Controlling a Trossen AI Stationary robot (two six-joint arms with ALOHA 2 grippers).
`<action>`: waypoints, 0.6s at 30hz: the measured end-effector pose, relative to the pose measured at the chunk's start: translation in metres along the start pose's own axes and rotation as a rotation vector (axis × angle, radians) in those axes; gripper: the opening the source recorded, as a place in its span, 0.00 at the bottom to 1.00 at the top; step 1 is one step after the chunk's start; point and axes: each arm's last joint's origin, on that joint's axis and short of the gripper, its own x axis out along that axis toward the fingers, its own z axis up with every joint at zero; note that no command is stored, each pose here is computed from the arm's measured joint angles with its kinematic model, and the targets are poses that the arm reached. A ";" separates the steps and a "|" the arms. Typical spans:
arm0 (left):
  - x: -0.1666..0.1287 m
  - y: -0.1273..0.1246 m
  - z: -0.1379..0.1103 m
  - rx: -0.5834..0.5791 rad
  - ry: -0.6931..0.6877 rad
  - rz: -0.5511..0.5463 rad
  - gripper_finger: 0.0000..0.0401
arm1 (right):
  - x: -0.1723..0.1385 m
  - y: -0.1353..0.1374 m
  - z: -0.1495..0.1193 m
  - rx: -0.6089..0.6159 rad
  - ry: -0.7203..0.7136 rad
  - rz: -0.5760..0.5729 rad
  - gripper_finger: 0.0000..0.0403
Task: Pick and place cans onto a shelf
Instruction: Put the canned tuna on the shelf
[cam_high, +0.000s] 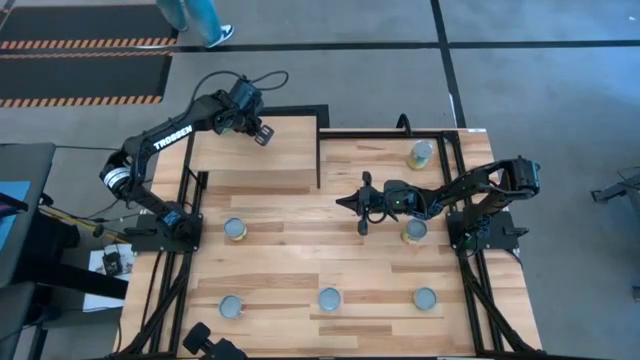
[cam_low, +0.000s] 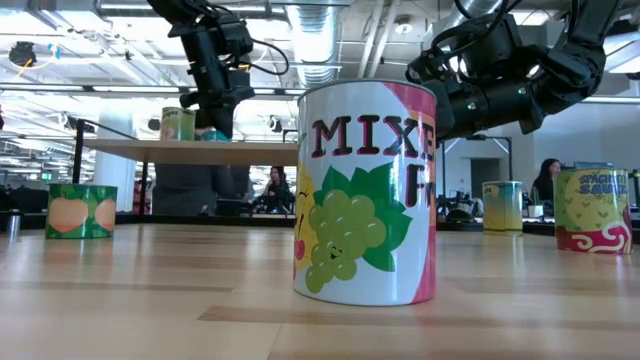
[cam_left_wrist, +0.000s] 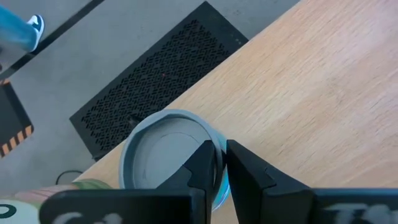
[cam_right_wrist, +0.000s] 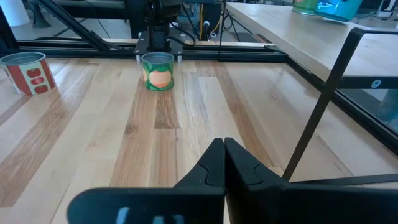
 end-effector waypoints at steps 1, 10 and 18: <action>0.000 0.000 0.000 0.001 0.000 -0.001 0.07 | 0.000 0.000 0.000 0.000 0.000 0.000 0.03; 0.000 -0.001 0.000 0.012 0.001 -0.001 0.07 | 0.000 0.000 0.000 0.000 0.000 0.000 0.03; 0.000 -0.001 0.000 0.026 0.002 0.001 0.07 | 0.000 0.000 0.000 0.000 0.000 0.000 0.03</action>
